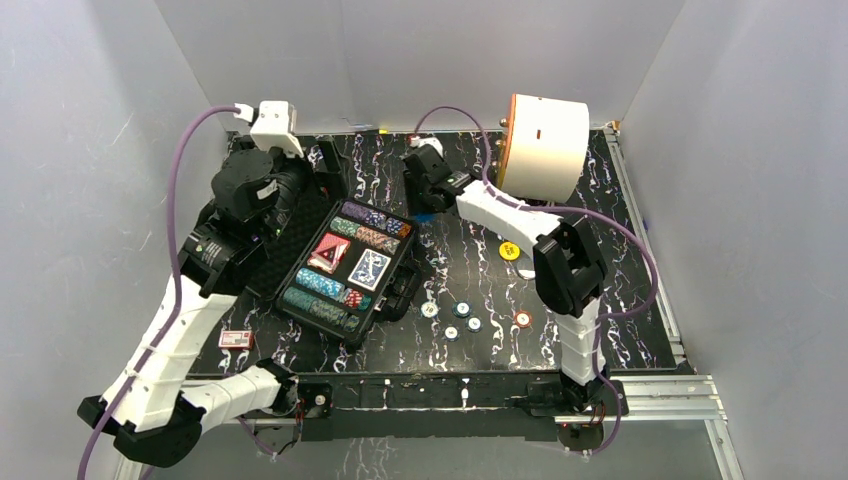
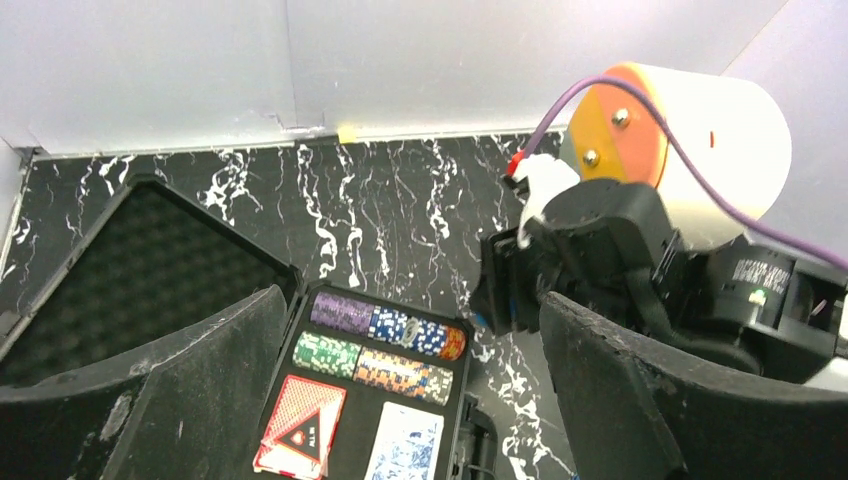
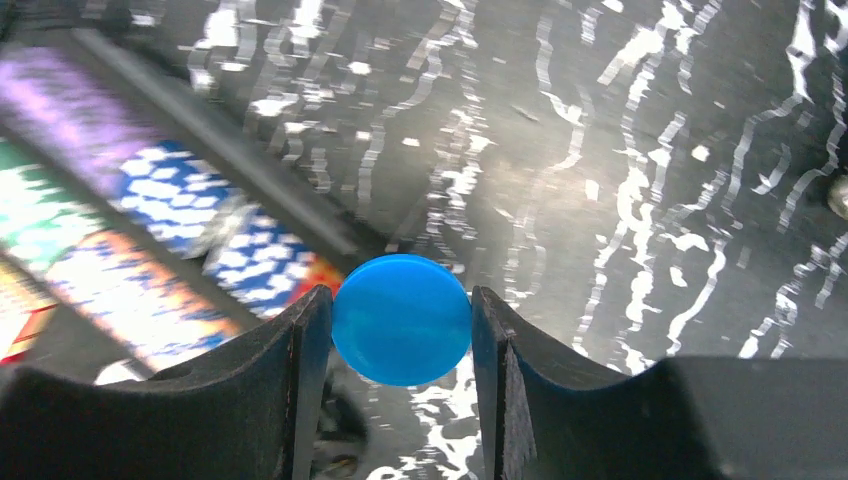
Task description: Pack up texas hold em set
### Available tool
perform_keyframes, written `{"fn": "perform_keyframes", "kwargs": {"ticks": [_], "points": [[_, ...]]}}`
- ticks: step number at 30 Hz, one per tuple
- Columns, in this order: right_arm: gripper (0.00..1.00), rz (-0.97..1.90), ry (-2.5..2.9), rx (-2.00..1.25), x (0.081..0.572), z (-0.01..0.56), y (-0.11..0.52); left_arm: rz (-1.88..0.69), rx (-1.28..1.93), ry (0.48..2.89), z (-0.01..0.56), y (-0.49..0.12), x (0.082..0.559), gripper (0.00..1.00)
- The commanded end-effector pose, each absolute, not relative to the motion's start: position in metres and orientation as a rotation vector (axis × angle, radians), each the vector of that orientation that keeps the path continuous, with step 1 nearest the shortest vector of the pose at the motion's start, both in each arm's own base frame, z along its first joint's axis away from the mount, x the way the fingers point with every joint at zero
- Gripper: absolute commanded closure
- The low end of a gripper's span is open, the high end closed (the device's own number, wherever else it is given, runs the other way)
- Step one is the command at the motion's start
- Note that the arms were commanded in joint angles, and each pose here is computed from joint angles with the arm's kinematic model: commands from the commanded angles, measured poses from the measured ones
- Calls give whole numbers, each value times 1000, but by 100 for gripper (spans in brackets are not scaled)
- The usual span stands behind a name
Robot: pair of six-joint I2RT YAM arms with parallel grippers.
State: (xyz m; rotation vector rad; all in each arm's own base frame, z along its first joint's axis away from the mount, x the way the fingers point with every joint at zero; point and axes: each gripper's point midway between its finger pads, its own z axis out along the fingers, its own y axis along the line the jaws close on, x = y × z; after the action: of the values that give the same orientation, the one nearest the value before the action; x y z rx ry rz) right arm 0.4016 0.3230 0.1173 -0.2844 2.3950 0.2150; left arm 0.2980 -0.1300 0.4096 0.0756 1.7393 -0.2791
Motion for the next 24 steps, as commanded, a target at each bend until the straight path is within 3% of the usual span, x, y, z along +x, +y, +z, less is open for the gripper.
{"fn": "perform_keyframes", "kwargs": {"ticks": [1,11,24], "points": [[49,369,2298,-359,381,168,382,-292,41,1616,459,-116,287,2],[48,480,2147,-695,326,167,510,-326,37,1505,498,-106,266,2],[47,553,2104,-835,303,143,553,-319,38,1510,496,-102,263,2]]}}
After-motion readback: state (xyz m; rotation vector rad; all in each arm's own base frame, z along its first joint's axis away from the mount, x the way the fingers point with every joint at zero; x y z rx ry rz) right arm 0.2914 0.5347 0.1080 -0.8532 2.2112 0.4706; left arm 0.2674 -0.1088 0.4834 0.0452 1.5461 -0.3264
